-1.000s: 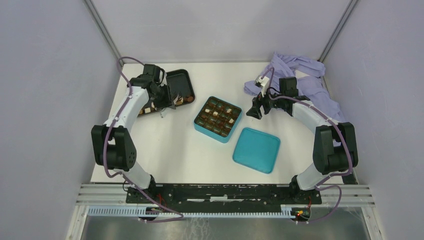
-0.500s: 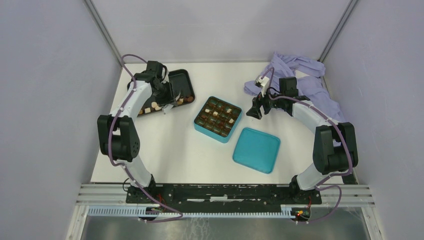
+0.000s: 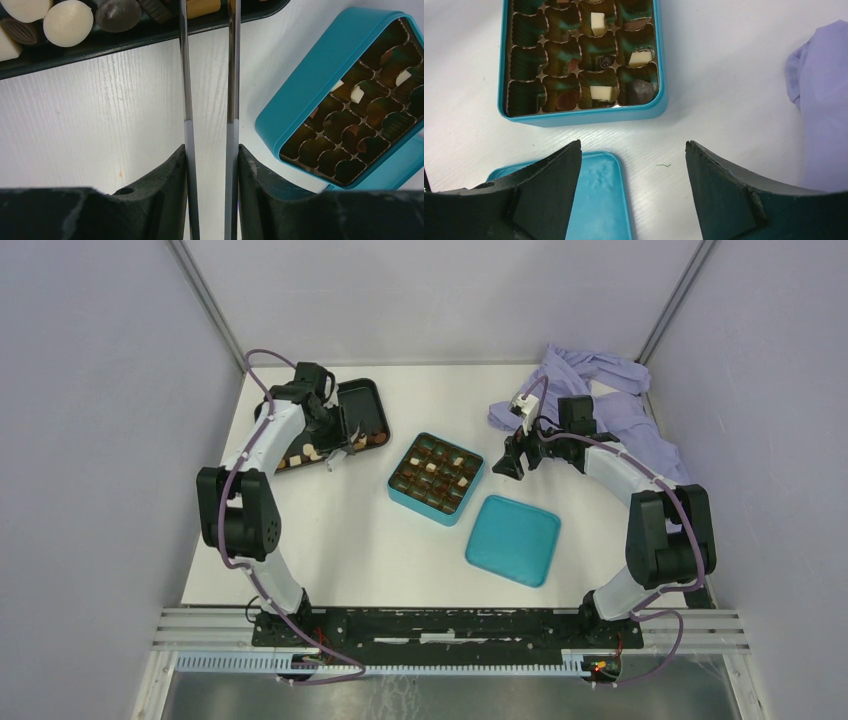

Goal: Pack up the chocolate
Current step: Pick up the fake chocolate from the plate.

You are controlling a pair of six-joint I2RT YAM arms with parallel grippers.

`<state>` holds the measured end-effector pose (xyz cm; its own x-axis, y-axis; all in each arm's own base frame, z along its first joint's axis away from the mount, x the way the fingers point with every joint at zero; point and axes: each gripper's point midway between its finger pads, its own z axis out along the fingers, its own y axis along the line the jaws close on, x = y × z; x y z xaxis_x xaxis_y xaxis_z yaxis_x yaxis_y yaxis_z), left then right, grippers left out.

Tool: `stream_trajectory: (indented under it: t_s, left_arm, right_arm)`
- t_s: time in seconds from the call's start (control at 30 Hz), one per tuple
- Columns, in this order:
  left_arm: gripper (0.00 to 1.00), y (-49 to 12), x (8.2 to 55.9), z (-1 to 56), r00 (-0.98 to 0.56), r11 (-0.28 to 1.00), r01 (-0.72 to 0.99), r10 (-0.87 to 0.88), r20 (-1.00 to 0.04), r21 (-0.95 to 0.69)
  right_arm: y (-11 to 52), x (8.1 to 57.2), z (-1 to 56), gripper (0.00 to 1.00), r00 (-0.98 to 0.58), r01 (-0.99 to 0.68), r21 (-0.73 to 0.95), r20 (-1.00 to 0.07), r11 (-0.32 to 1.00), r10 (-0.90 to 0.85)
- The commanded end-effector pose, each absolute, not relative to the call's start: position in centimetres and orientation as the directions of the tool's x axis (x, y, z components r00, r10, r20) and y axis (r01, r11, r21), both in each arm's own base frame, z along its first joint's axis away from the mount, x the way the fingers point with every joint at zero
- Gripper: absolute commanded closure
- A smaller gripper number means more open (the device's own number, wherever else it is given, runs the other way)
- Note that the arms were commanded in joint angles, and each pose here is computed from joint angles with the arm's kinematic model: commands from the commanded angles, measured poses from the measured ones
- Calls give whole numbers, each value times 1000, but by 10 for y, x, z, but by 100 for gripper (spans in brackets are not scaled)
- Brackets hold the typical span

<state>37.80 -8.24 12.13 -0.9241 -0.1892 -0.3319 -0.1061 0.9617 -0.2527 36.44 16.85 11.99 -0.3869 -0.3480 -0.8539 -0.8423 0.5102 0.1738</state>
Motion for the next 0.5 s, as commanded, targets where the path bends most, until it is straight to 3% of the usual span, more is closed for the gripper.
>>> stream_trajectory:
  t_s: [0.0, 0.47]
  left_arm:
    - [57, -75, 385, 135, -914, 975, -54, -135, -383, -214]
    - [57, -83, 386, 136, -913, 979, -57, -131, -387, -198]
  right_arm:
    - [171, 366, 131, 18, -352, -854, 159, -878, 496, -326]
    - [171, 366, 132, 18, -349, -854, 156, -879, 496, -325]
